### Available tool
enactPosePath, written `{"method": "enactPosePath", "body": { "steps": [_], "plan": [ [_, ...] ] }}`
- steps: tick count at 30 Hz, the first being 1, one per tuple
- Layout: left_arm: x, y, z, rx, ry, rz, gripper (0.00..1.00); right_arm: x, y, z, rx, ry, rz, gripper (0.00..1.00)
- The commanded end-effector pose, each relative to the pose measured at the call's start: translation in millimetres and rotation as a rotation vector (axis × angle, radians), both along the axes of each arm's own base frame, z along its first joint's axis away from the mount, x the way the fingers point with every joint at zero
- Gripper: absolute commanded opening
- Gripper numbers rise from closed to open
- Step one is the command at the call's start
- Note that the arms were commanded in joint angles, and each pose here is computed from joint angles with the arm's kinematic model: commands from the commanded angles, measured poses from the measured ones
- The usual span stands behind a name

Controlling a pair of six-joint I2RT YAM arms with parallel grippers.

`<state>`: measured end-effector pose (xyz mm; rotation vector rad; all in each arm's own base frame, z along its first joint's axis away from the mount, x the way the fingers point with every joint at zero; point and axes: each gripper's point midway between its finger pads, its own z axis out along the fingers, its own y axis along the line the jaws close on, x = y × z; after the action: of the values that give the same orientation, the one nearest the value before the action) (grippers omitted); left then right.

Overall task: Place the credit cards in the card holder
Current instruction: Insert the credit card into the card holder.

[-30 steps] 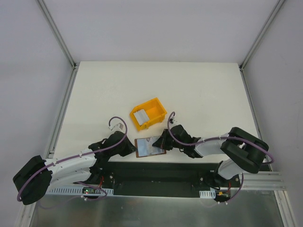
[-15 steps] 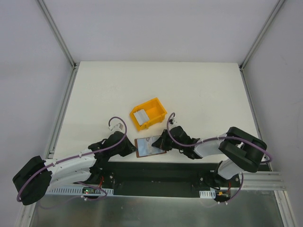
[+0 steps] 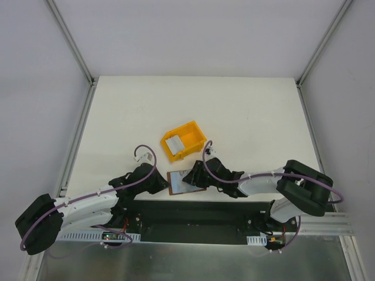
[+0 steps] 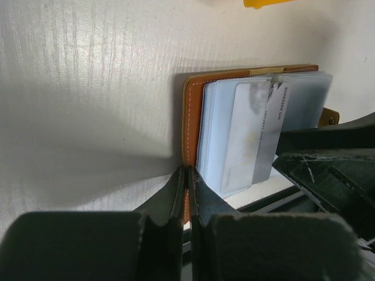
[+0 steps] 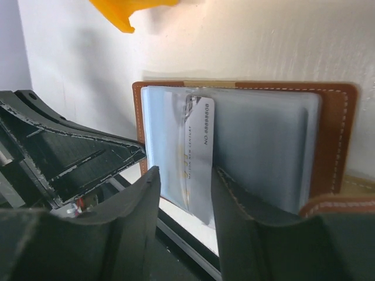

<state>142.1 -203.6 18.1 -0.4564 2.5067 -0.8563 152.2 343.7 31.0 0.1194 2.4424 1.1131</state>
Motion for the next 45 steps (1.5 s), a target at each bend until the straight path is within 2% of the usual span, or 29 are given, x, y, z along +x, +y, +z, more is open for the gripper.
{"method": "enactPosePath", "body": {
  "steps": [1, 8, 19, 33, 35, 41, 45],
  "plan": [
    [0, 3, -2, -0.009, 0.004, 0.017, 0.0, 8, -34, -4, -0.245, -0.074, -0.006, 0.46],
    [0, 3, -2, -0.005, 0.005, 0.013, 0.0, 2, -21, -4, -0.278, -0.051, 0.086, 0.5],
    [1, 2, -1, -0.007, -0.001, 0.015, 0.0, -6, 13, 3, -0.261, -0.052, 0.206, 0.44],
    [2, 1, 0, -0.01, -0.001, 0.011, 0.0, -16, 42, 24, -0.114, -0.093, 0.314, 0.38],
    [1, 1, 0, -0.008, -0.001, 0.007, 0.0, -13, 37, 24, -0.133, -0.099, 0.294, 0.37],
    [0, 2, 0, -0.018, -0.004, 0.01, 0.0, 11, -5, 36, -0.354, -0.215, 0.188, 0.35],
    [0, 3, -2, -0.015, -0.002, 0.013, 0.0, 9, 6, 43, -0.33, -0.23, 0.223, 0.29]
  ]
}}
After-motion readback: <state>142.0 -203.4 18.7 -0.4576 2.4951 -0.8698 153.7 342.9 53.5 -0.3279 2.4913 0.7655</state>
